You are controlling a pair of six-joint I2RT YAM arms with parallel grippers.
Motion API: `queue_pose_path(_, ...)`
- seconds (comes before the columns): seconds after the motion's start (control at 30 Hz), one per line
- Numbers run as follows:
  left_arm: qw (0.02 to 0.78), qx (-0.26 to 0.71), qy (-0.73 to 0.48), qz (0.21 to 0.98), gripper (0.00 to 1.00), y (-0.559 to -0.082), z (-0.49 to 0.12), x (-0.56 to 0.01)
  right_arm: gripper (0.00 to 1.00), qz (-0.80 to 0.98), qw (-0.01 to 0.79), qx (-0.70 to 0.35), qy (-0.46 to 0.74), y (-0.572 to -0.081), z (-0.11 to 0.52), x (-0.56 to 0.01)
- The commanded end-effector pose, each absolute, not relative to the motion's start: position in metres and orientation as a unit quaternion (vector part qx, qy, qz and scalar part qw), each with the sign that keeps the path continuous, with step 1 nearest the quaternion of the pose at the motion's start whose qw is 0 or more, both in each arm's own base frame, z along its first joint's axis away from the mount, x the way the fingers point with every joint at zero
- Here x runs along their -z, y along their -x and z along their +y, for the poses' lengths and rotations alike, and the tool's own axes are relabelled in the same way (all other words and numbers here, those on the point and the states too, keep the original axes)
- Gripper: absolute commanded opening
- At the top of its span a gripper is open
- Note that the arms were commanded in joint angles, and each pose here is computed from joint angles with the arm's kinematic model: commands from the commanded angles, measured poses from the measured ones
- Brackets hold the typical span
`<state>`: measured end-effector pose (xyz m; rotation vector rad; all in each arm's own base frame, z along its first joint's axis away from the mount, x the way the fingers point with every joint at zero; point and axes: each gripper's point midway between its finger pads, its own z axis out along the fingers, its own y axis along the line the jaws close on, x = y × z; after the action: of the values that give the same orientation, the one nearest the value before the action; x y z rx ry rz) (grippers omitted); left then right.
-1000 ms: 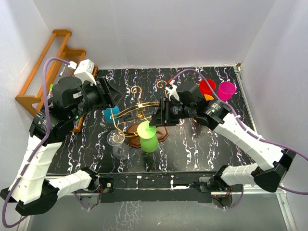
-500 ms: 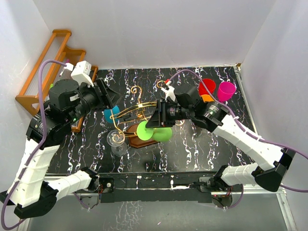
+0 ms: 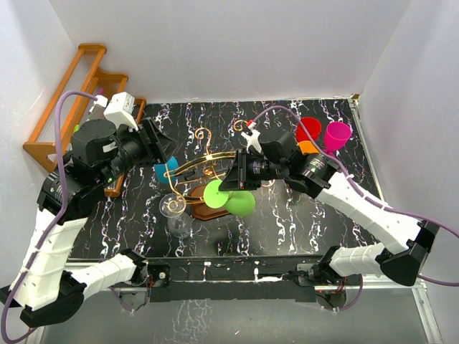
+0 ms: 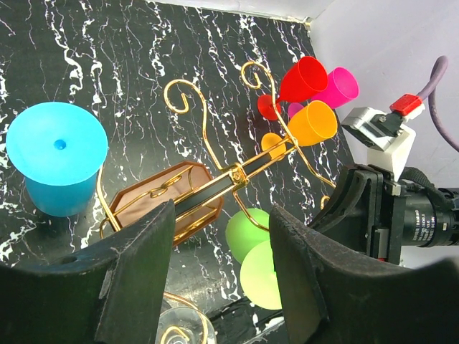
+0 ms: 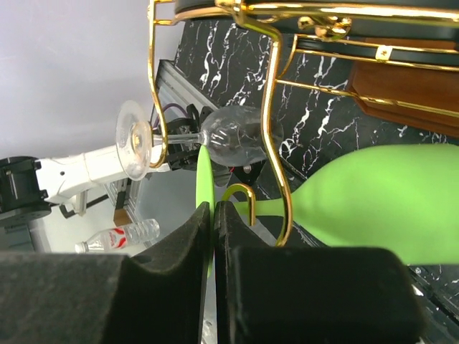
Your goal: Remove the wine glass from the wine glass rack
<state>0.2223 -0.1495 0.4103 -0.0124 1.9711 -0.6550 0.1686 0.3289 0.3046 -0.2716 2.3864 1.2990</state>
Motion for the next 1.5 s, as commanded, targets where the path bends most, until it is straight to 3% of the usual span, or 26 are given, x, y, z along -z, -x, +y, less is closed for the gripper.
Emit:
queue_pose_path(0.0, 0.519, 0.272, 0.002, 0.811, 0.54, -0.217, -0.145, -0.418, 0.08, 0.830, 0.251, -0.493, 0.075, -0.174, 0.327, -0.333)
queue_pose_path(0.27, 0.519, 0.281, 0.003, 0.807, 0.54, -0.216, -0.147, -0.422, 0.08, 0.810, 0.298, -0.503, 0.051, -0.189, 0.325, -0.358)
queue_pose_path(0.93, 0.516, 0.279, 0.000, 0.810, 0.54, -0.217, -0.148, -0.416, 0.08, 0.821, 0.262, -0.504, 0.056, -0.164, 0.311, -0.334)
queue_pose_path(1.47, 0.512, 0.280, 0.001, 0.812, 0.54, -0.217, -0.149, -0.415, 0.08, 0.806, 0.311, -0.501, 0.057, -0.188, 0.322, -0.343)
